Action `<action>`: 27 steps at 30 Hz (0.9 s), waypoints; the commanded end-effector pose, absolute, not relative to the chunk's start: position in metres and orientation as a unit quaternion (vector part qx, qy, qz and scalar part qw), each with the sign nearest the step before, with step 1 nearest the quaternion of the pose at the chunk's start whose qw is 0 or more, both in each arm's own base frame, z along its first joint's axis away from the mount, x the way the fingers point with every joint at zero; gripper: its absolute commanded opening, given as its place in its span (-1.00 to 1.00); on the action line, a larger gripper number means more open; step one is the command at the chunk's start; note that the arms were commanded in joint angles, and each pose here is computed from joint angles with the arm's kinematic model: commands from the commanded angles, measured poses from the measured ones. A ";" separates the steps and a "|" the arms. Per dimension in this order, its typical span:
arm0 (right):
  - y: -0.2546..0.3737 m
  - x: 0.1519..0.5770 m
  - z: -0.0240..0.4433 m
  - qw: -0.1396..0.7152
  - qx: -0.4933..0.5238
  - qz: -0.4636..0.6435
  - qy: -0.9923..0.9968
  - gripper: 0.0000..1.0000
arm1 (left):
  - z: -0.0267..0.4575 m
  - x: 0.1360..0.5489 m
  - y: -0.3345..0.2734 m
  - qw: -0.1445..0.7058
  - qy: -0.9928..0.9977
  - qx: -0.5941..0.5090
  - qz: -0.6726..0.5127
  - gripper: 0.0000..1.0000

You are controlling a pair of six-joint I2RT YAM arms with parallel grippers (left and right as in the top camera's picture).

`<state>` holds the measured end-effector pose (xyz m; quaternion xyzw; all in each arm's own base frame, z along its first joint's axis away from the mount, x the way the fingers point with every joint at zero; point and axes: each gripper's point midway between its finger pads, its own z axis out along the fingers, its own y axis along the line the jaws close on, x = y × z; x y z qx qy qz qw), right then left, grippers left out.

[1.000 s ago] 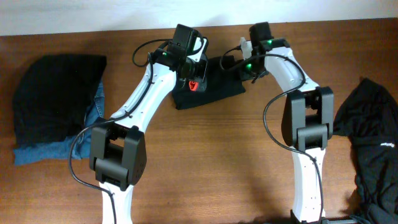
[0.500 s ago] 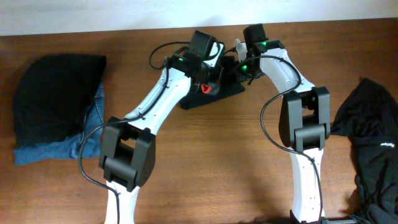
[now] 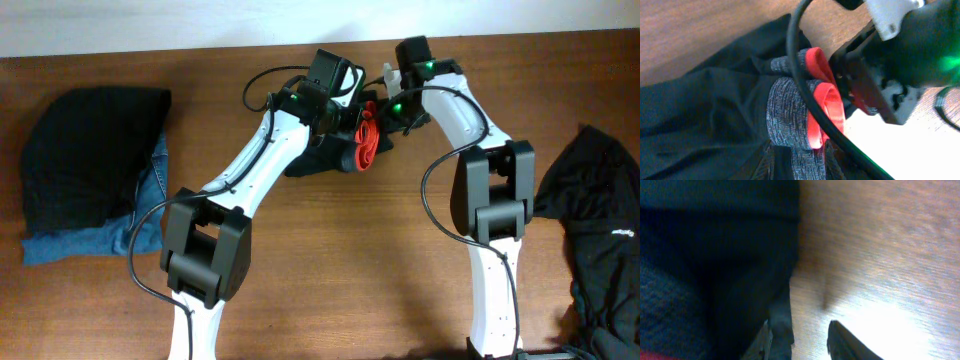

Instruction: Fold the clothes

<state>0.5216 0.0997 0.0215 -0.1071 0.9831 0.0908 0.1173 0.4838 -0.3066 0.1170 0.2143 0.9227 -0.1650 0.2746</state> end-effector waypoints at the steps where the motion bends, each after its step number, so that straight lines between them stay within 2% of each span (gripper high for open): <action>1: 0.087 0.535 0.066 0.154 -0.100 0.088 0.979 -0.13 | 0.123 0.498 -0.294 0.300 0.924 0.199 -0.129 -0.35; 2: 0.081 0.534 0.074 0.154 -0.095 0.087 0.980 -0.03 | 0.123 0.503 -0.286 0.304 0.926 0.192 -0.116 -0.34; 5: 0.063 0.532 0.098 0.155 -0.079 0.085 0.981 0.01 | 0.123 0.513 -0.267 0.306 0.930 0.173 -0.108 -0.35; 10: 0.059 0.509 0.123 0.121 -0.087 0.130 0.980 0.24 | 0.116 0.524 -0.223 0.289 0.943 0.138 -0.091 -0.35; 13: 0.073 0.494 0.125 0.096 -0.104 0.186 0.972 0.47 | 0.111 0.525 -0.200 0.274 0.951 0.121 -0.081 -0.34; 16: 0.090 0.487 0.129 0.090 -0.128 0.232 0.960 0.55 | 0.107 0.525 -0.183 0.261 0.957 0.107 -0.074 -0.33; 27: 0.121 0.486 0.102 0.066 -0.149 0.251 0.954 0.98 | 0.103 0.523 -0.165 0.245 0.963 0.093 -0.067 -0.31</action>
